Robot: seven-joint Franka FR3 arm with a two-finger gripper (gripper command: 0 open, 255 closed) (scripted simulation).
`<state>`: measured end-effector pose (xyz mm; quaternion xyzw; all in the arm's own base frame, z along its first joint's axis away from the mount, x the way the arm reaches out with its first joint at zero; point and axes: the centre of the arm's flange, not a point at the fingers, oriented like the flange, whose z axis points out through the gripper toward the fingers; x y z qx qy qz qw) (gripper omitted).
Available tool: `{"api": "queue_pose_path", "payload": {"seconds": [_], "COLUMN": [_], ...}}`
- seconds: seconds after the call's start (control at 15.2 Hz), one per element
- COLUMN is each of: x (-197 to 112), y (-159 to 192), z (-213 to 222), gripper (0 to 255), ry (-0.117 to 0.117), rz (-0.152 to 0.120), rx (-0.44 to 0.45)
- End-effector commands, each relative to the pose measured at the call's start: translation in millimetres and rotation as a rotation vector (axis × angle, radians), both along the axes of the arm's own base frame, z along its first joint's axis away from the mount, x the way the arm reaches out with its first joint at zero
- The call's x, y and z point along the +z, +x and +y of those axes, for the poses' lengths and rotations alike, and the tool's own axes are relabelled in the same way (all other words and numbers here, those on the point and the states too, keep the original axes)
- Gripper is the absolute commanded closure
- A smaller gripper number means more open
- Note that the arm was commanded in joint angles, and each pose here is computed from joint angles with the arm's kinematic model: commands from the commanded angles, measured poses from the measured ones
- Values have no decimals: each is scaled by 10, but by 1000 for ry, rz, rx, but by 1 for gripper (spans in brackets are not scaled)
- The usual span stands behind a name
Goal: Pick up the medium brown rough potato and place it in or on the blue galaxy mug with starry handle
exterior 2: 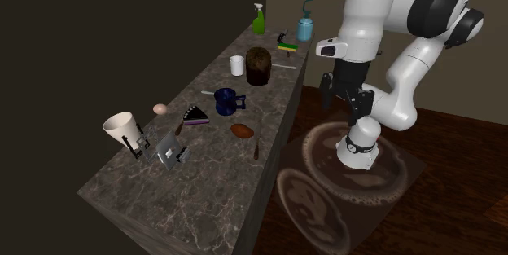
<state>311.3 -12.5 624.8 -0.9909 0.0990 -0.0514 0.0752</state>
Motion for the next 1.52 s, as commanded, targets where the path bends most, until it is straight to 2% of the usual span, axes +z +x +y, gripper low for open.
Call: {"api": "queue_pose_path", "payload": {"seconds": [0.0,1.45], "x": [0,-1656], "y": [0,821], "z": [0,-2172], "gripper": [0,0], "ry": [0,-28], "rz": [0,56], "rx": [0,-183]}}
